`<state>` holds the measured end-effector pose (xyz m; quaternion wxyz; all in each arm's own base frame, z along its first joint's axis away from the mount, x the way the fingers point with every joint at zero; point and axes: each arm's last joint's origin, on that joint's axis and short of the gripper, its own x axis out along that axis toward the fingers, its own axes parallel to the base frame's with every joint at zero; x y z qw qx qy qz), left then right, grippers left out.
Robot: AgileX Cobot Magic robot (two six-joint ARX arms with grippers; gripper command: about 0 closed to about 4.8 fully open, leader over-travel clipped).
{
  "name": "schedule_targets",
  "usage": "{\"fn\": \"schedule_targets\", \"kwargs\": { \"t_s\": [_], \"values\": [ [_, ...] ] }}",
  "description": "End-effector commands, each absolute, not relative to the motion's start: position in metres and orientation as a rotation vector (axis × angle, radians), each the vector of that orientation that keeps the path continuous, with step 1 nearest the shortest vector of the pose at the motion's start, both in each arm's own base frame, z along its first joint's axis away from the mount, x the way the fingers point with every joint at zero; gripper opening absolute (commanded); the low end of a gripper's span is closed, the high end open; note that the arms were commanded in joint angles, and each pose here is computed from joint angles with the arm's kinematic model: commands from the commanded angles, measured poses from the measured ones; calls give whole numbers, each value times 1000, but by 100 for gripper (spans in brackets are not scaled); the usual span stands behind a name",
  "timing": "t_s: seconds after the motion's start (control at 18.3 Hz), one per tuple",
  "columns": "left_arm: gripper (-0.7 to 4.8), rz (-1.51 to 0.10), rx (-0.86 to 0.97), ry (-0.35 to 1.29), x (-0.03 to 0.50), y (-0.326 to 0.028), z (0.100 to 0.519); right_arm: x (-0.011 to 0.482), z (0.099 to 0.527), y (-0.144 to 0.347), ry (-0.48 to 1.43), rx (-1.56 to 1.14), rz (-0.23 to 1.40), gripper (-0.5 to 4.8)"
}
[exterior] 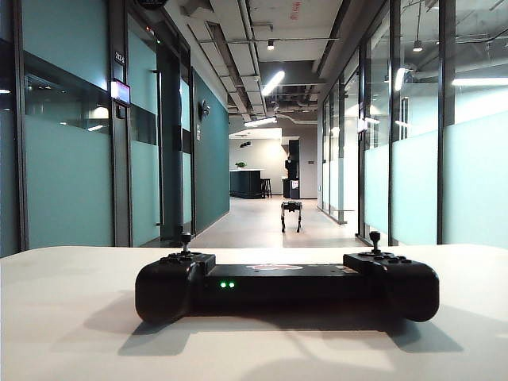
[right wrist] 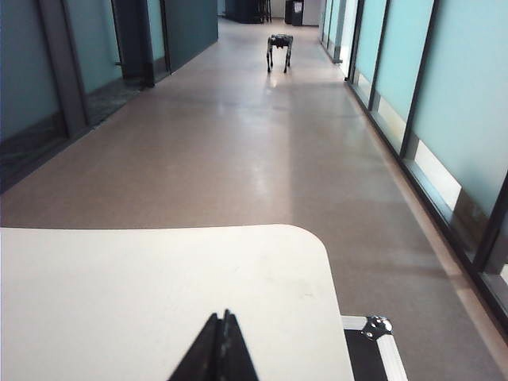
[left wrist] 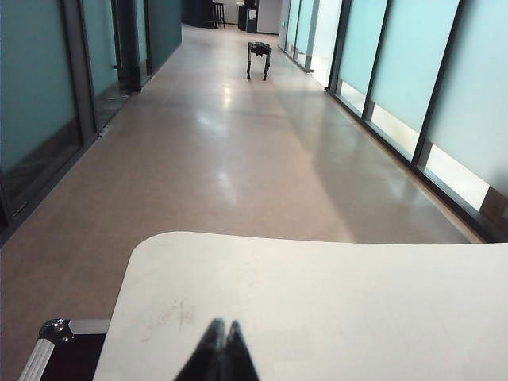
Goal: Push the left joystick on the remote control sitting on the white table forward to make the robot dog walk in a straight line until it approaches the door.
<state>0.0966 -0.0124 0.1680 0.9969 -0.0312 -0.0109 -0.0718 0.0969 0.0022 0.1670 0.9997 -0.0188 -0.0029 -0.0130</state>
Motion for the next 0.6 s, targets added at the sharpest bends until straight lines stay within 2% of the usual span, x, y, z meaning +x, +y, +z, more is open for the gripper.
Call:
{"fn": "schedule_targets", "kwargs": {
  "t_s": [0.05,0.6],
  "values": [
    [-5,-144,-62,-32,97,-12,169,97,164,2,-4,-37,-23,-1],
    [-5,-144,-62,-32,97,-12,169,97,159,3,52,-41,-20,-1]
  ]
}}
